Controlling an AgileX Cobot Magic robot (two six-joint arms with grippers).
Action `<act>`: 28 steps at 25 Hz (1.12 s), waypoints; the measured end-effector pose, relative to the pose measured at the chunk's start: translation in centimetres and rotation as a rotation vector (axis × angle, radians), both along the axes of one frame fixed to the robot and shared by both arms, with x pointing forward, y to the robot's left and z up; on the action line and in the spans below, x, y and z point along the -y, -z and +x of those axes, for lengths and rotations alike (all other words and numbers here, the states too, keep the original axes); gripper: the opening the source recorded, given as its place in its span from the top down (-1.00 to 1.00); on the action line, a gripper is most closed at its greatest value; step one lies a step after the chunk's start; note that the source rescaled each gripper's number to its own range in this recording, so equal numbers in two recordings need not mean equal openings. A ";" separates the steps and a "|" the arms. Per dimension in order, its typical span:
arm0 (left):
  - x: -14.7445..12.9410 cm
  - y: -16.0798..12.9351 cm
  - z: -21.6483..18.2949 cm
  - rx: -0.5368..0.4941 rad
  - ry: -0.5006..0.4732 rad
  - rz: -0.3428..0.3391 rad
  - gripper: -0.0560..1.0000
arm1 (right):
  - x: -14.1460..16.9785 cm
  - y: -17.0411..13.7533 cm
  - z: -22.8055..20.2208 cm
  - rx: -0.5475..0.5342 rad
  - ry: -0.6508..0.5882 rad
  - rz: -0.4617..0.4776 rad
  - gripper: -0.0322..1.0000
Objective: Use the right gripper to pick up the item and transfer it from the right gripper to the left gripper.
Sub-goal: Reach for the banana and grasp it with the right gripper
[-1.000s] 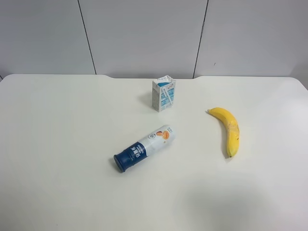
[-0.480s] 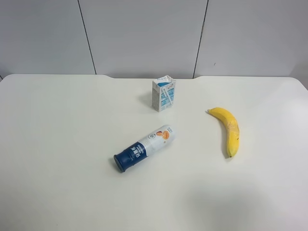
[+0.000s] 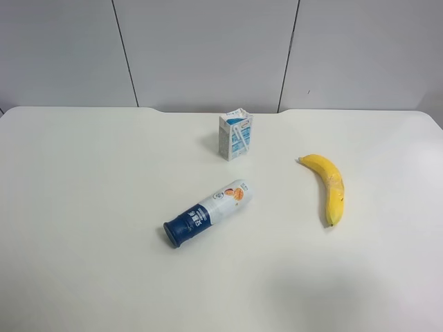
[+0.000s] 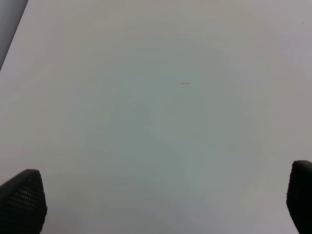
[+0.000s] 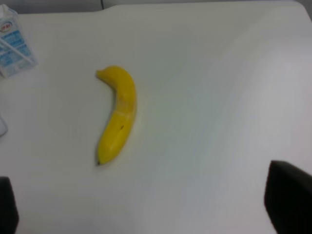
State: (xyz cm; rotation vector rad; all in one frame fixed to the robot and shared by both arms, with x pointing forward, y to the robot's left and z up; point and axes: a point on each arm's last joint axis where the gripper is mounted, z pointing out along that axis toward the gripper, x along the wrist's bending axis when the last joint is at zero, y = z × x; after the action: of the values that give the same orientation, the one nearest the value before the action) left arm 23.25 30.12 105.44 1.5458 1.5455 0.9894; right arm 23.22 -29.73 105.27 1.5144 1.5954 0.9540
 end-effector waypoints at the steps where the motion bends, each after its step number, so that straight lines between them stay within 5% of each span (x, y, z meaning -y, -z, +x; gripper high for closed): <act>1: 0.0 0.0 0.0 0.000 0.000 0.000 -1.00 | 0.0 0.0 0.0 0.000 0.000 0.000 -1.00; 15: 0.0 0.0 0.0 0.000 0.000 0.000 -1.00 | -0.3 -1.5 1.1 -0.075 0.002 0.059 -1.00; 22: 0.0 0.0 0.0 0.000 0.000 0.000 -1.00 | -0.2 -4.8 7.8 -0.318 0.024 0.034 -1.00; 28: 0.0 0.0 0.0 0.000 0.000 0.000 -1.00 | -0.5 -3.1 15.4 -0.593 0.014 0.008 -1.00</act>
State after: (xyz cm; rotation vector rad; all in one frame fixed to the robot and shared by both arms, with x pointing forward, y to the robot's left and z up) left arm 23.25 30.12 105.44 1.5458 1.5455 0.9894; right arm 38.65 -29.20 108.34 1.9260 1.9740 0.5195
